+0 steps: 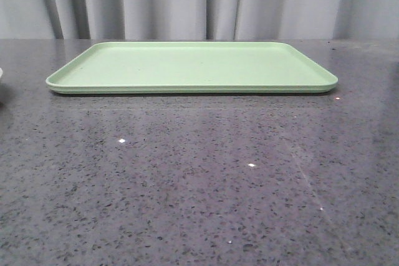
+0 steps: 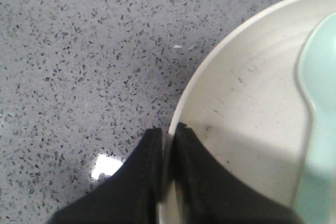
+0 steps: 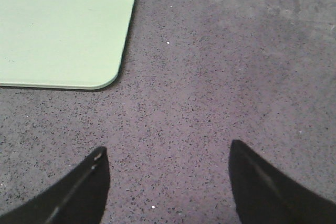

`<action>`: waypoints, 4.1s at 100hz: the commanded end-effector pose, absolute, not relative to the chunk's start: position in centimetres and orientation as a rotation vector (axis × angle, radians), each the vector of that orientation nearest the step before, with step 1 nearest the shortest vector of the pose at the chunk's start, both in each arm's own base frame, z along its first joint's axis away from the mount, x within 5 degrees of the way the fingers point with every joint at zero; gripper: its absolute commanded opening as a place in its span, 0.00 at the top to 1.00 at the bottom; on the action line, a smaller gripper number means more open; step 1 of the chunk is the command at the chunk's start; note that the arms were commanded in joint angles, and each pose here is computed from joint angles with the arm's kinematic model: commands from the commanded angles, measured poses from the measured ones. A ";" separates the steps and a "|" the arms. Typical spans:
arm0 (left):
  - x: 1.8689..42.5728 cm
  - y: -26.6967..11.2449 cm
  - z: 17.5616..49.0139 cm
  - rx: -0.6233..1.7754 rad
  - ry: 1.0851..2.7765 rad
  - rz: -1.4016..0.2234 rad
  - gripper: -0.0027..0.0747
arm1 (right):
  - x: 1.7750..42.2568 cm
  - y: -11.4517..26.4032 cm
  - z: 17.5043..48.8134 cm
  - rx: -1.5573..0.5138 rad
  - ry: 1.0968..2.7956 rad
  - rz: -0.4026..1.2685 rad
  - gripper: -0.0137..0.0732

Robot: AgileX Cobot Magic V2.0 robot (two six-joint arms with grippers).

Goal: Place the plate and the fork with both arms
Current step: 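Lower the left gripper and grasp the white plate's rim, then lift the plate with the left gripper and carry it over the tray, then lower the plate onto the tray and open the left gripper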

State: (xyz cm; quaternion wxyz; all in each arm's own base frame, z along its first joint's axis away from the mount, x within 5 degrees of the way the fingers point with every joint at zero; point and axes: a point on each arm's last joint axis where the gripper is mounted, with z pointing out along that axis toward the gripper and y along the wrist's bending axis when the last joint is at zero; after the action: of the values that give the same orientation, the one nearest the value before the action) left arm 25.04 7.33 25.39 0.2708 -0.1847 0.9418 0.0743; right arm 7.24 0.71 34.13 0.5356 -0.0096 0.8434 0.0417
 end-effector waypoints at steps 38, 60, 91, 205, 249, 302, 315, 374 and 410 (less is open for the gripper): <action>25.0 7.2 27.2 -0.534 2.464 0.160 0.99 | 7.8 0.6 35.6 -0.010 1.899 0.096 0.28; 24.3 7.1 28.3 -0.554 2.413 0.139 0.99 | 7.9 0.6 35.8 -0.008 1.874 0.096 0.28; 22.6 9.4 29.5 -0.704 2.320 -0.098 0.99 | 7.9 0.6 36.0 -0.007 1.849 0.095 0.28; 25.5 3.3 38.0 -0.460 2.066 -0.619 0.99 | 8.0 0.6 36.2 -0.005 1.827 0.094 0.28; 32.7 -6.0 35.3 -0.323 2.085 -0.776 0.99 | 8.0 0.6 36.2 -0.005 1.828 0.094 0.28; 38.6 -15.0 30.3 -0.337 2.133 -0.869 0.99 | 8.0 0.6 36.2 -0.005 1.828 0.094 0.28; 38.9 -15.9 29.3 -0.334 2.142 -0.861 0.99 | 8.0 0.6 36.2 -0.005 1.828 0.094 0.28; 39.2 -16.0 27.7 -0.305 2.202 -0.823 0.99 | 8.0 0.6 36.2 -0.005 1.828 0.094 0.28; 39.1 -16.1 26.9 -0.331 2.237 -0.834 0.99 | 8.0 0.6 36.2 -0.005 1.828 0.094 0.28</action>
State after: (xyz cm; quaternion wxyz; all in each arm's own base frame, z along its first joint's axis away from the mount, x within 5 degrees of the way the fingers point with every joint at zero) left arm 39.30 -15.90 23.96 0.3217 -0.1187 0.8904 -0.2994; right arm 7.60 0.67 34.92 0.5746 -0.0068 0.8173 0.0420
